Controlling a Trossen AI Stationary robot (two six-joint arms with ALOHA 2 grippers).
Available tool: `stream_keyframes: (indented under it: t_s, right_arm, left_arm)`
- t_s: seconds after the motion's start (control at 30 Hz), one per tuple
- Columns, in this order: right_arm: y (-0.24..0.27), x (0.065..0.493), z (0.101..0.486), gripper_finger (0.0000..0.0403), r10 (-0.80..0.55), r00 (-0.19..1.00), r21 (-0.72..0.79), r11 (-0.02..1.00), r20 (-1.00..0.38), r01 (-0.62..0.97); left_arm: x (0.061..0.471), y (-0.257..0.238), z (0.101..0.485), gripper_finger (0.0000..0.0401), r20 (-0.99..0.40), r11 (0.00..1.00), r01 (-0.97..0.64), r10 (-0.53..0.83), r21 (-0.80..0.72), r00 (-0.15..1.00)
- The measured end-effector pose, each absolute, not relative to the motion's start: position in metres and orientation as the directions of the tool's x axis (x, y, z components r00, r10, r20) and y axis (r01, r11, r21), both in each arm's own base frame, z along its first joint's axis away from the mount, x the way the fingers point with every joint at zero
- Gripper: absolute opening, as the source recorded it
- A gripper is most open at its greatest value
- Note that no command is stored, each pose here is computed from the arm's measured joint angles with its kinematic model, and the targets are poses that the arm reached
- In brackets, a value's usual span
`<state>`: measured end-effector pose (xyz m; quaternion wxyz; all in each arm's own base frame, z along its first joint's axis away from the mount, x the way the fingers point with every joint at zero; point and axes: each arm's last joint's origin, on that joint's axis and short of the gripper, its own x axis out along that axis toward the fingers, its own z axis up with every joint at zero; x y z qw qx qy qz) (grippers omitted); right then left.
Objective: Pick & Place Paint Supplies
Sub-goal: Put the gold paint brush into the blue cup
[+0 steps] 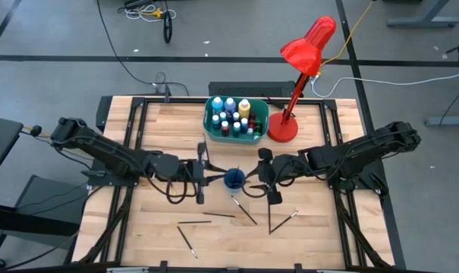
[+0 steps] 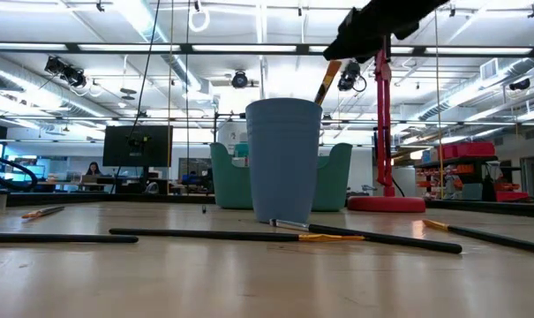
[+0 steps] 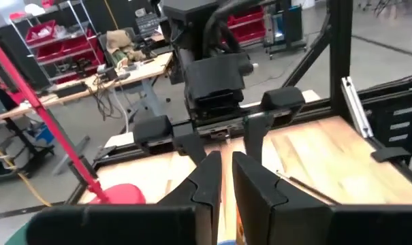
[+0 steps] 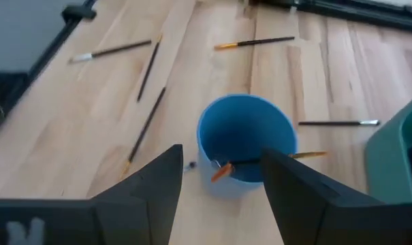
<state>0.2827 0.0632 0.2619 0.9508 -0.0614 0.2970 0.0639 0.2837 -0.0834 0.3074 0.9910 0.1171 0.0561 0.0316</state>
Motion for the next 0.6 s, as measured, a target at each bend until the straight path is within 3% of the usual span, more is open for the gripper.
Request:
stream_keyframes:
  t_s: [0.2,0.43,0.6]
  right_arm:
    - [0.061,0.278,0.255,0.0201,0.093,0.763,-0.029,0.989,-0.64,-0.145]
    - [0.062,0.249,0.22,0.0201,0.259,0.44,0.116,0.939,-0.86,-0.325]
    - [0.06,0.237,0.173,0.0201,0.312,0.485,0.11,0.909,-0.817,-0.401]
  left_arm:
    - [0.28,-0.091,0.301,0.0048,-0.167,0.97,-0.017,0.059,0.243,0.984]
    - [0.279,-0.096,0.303,0.0048,-0.152,0.968,-0.003,0.042,0.249,0.988]
    - [0.279,-0.096,0.303,0.0048,-0.148,0.977,-0.011,0.044,0.214,0.988]
